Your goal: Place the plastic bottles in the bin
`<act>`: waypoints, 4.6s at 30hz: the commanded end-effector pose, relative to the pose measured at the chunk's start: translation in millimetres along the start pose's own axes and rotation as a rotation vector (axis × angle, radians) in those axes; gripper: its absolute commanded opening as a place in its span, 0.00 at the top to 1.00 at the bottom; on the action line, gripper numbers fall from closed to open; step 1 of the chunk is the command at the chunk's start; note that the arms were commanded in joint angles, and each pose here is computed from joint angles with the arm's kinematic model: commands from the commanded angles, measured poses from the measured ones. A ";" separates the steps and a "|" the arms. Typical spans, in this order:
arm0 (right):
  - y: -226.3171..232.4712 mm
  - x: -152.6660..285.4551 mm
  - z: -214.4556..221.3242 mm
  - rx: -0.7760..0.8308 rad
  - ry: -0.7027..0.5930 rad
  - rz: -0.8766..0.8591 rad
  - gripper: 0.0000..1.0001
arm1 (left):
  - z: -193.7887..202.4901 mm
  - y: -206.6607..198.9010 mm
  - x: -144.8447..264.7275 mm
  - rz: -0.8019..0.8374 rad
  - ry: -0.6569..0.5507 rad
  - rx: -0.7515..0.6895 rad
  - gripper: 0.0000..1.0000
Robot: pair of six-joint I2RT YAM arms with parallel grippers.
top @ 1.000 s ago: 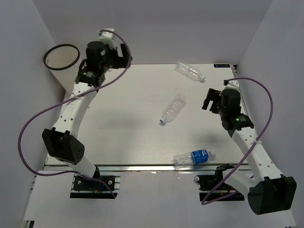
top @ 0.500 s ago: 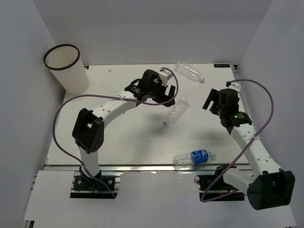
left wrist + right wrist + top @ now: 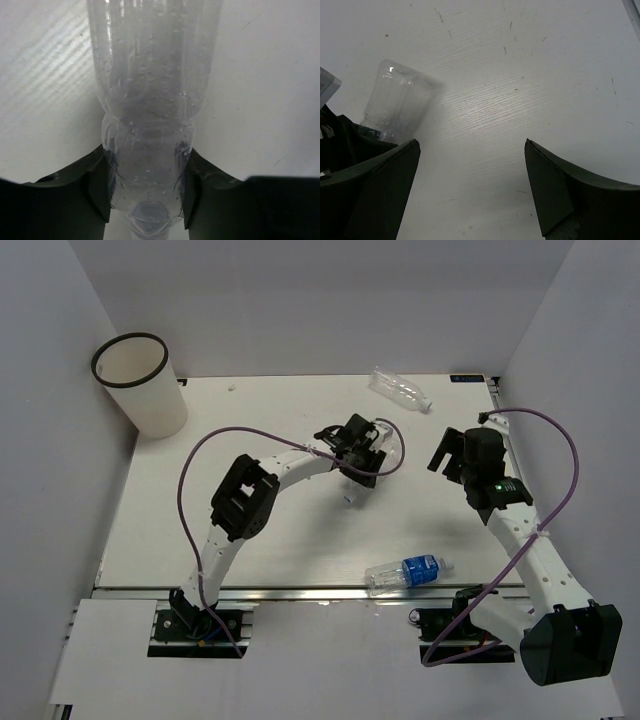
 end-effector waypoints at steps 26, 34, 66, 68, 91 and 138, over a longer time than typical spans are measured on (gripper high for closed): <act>10.8 -8.2 -23.0 0.075 -0.076 -0.078 0.11 | -86.0 373.5 493.3 -1.220 -1.115 0.590 0.52; 25.9 -2.7 -13.3 0.165 0.058 -0.223 0.11 | -71.2 426.1 499.8 -1.298 -1.144 0.741 0.26; -2.6 71.2 165.2 -0.382 1.042 0.078 0.11 | -97.1 272.7 425.0 -0.485 -0.894 0.551 0.02; -3.0 59.1 179.4 -0.394 1.050 0.066 0.11 | -96.6 254.1 396.9 -0.470 -0.812 0.524 0.02; 130.1 -32.5 14.7 -0.187 0.479 -0.617 0.74 | -35.5 11.5 256.0 0.532 -0.479 0.221 0.02; 108.3 -26.0 -106.1 -0.116 0.277 -0.453 0.11 | -68.0 337.9 492.5 -1.246 -1.081 0.532 0.68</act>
Point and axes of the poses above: each gripper's point midway between its finger pads, its own x axis back along the fingers, its own y axis along the line the jaws close on, z = x × y, the point moved 6 cm from there along x, back along the fingers, and after that the axes turned 2 degrees about x, right-handed, at the moved point
